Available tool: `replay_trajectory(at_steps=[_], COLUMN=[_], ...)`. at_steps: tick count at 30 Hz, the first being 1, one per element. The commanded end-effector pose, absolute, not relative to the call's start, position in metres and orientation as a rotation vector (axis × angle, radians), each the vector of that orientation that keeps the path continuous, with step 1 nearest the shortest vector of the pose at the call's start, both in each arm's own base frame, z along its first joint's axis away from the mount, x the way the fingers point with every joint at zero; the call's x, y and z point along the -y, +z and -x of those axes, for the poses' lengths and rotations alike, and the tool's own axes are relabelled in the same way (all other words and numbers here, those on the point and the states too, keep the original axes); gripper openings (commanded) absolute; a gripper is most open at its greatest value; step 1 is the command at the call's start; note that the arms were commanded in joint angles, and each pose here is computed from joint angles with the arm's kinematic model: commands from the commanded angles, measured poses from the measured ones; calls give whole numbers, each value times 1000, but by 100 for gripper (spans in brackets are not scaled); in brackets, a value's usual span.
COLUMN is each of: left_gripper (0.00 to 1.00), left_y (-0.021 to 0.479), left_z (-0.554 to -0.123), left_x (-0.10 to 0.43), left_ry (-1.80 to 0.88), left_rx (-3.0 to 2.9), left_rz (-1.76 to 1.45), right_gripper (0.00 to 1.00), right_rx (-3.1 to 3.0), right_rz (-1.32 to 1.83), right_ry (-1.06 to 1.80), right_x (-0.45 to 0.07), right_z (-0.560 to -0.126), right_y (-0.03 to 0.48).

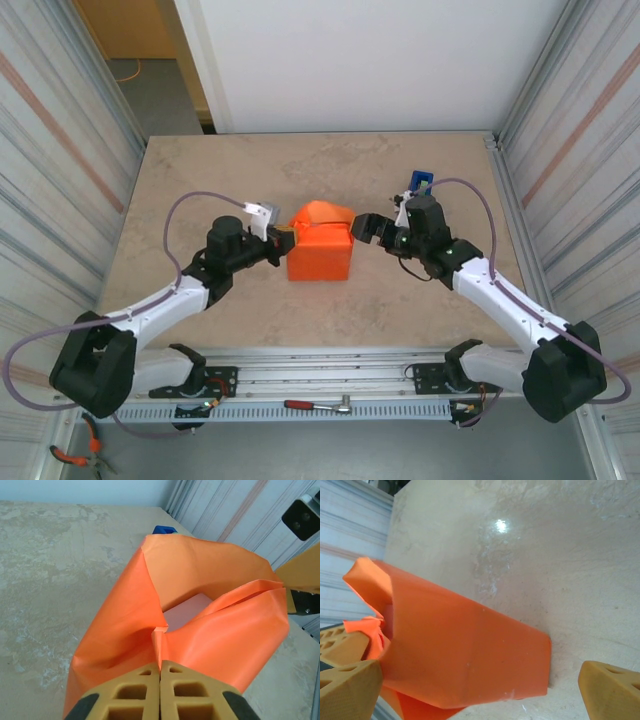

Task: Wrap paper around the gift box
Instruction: Stand up the gift box at the center of the table, then move the gift box to the center of the table.

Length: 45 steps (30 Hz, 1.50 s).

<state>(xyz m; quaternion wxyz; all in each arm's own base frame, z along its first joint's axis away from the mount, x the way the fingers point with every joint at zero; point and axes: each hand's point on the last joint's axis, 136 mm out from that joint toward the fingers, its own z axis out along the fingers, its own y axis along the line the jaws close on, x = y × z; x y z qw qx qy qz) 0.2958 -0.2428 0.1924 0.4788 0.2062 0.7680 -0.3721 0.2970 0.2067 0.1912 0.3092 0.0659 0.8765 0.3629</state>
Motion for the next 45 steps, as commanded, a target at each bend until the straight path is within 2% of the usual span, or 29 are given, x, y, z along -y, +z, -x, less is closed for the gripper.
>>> replay_trajectory(at_steps=[1, 3, 7, 10, 13, 15, 20, 28, 40, 45], left_gripper=[14, 19, 54, 73, 81, 83, 83, 80, 75, 68], left_y=[203, 202, 207, 223, 240, 252, 270, 276, 238, 223], left_z=[-289, -287, -288, -292, -299, -300, -299, -308, -306, -309], left_x=[246, 245, 234, 217, 193, 184, 191, 205, 211, 215], left_ry=[-907, -914, -889, -857, -798, -765, -762, -635, -499, -467], left_rx=[-1821, -1823, -1820, -1810, -1850, -1889, -2041, -2235, -2443, -2493], left_rz=[-524, -515, -438, -321, -181, -137, -176, -268, -354, -368], right_gripper=[98, 98, 98, 98, 98, 100, 88, 85, 79, 75], right_rx=[-2263, -2254, -2256, -2286, -2342, -2400, -2539, -2657, -2741, -2757], right_rz=[-158, -152, -147, -152, -170, -177, -148, -25, 57, 82], right_ry=[918, 910, 904, 881, 836, 796, 693, 474, 306, 284], right_x=[-210, -212, -214, -213, -211, -209, -214, -225, -226, -228], right_z=[-305, -305, -305, -304, -304, -304, -304, -301, -299, -303], right_y=[211, 215, 222, 228, 234, 236, 237, 230, 201, 196])
